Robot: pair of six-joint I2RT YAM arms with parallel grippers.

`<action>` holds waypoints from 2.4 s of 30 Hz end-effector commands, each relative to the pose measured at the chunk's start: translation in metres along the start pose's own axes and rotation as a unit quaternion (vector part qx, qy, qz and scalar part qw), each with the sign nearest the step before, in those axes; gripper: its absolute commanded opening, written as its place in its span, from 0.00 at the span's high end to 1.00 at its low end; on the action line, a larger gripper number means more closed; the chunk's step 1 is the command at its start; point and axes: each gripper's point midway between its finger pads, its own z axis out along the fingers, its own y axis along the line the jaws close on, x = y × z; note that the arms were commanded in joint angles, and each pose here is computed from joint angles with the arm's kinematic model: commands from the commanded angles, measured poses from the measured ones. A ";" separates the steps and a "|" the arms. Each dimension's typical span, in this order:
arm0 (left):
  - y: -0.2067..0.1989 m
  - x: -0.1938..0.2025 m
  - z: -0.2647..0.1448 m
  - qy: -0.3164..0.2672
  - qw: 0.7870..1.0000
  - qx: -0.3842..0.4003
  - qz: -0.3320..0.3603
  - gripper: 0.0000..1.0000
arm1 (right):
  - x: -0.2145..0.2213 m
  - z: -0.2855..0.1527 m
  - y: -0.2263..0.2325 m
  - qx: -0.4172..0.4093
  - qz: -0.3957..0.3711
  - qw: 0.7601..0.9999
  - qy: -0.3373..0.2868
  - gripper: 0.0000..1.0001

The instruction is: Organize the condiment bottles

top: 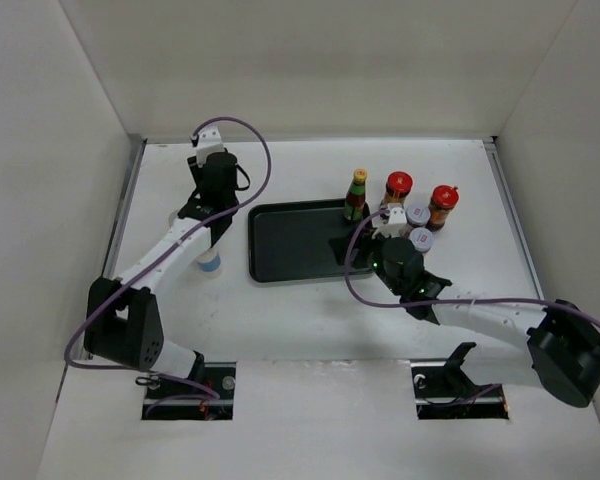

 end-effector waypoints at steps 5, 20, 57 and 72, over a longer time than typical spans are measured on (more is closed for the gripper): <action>-0.057 -0.136 -0.077 -0.156 0.979 0.108 -0.080 0.83 | -0.038 -0.008 0.004 0.001 0.023 0.997 -0.073 0.26; -0.224 -0.080 -0.133 -0.107 0.941 0.313 -0.077 0.84 | -0.069 -0.031 -0.048 0.072 0.077 0.982 -0.156 0.26; -0.267 -0.022 -0.103 -0.089 0.945 0.309 -0.061 0.21 | -0.071 -0.031 -0.046 0.065 0.081 0.982 -0.157 0.25; -0.071 -0.005 -0.131 -0.042 0.984 0.137 -0.103 0.20 | -0.064 -0.025 -0.044 0.058 0.082 0.985 -0.140 0.25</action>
